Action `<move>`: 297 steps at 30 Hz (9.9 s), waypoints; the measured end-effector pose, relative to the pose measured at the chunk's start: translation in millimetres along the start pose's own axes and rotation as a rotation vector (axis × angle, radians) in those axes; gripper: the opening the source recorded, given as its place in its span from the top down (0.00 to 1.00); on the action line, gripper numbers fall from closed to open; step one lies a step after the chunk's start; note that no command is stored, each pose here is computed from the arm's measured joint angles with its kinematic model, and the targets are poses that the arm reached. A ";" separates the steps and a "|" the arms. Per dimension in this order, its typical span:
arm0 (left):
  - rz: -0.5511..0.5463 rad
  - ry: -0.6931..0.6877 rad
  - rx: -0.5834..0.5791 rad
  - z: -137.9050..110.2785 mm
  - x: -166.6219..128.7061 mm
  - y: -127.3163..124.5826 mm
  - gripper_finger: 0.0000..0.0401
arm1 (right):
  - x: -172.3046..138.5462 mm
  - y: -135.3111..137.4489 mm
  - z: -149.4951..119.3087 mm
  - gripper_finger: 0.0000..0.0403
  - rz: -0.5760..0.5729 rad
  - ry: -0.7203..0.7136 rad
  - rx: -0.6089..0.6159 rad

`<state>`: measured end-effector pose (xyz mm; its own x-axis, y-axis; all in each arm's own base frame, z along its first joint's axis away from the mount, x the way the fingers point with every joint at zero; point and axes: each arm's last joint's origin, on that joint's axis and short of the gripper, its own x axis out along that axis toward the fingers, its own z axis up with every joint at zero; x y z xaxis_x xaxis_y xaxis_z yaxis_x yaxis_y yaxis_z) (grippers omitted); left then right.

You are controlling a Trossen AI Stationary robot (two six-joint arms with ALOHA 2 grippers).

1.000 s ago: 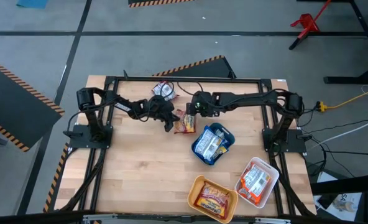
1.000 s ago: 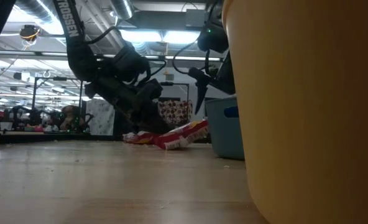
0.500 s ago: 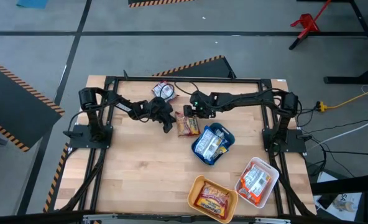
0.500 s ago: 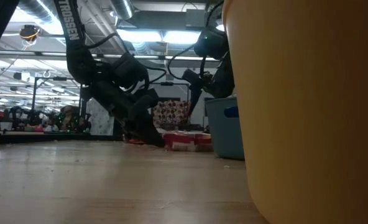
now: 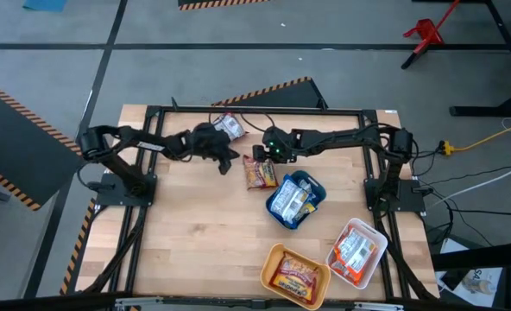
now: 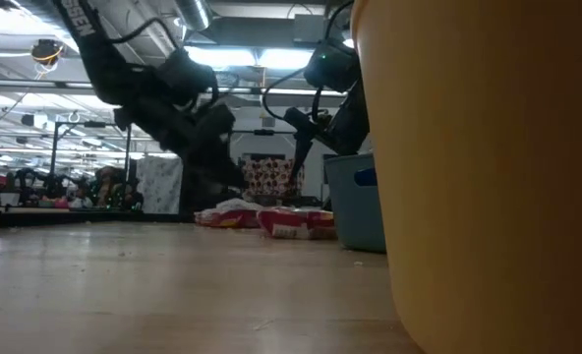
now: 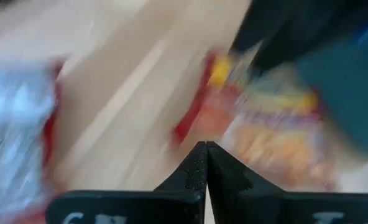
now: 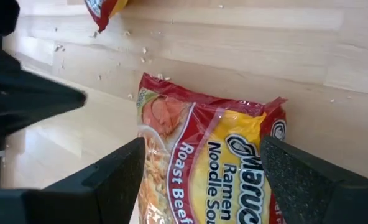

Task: Sort Maruchan noodles
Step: Put the right red noodle pack into the yellow bin

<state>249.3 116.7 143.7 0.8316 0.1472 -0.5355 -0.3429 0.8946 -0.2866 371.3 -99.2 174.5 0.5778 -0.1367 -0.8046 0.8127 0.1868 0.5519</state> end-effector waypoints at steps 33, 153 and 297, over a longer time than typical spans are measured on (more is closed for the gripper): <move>-0.121 -0.019 -0.046 -29.6 23.8 -19.5 1.00 | -0.1 -0.2 -0.1 0.26 -0.002 0.002 -0.003; -0.179 -0.219 0.135 28.9 85.7 -24.1 1.00 | -64.9 -1.9 16.3 0.26 -0.146 -0.234 -0.187; -0.178 0.061 0.035 10.8 22.3 28.4 1.00 | -41.6 -46.1 22.6 0.26 -0.473 -0.078 -0.022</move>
<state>262.8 150.0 132.1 0.8493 -0.0394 -0.5264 -0.1767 0.9185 -0.3538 311.5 -124.0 187.5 0.1491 -0.2842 -0.9471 0.9866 0.1067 0.1233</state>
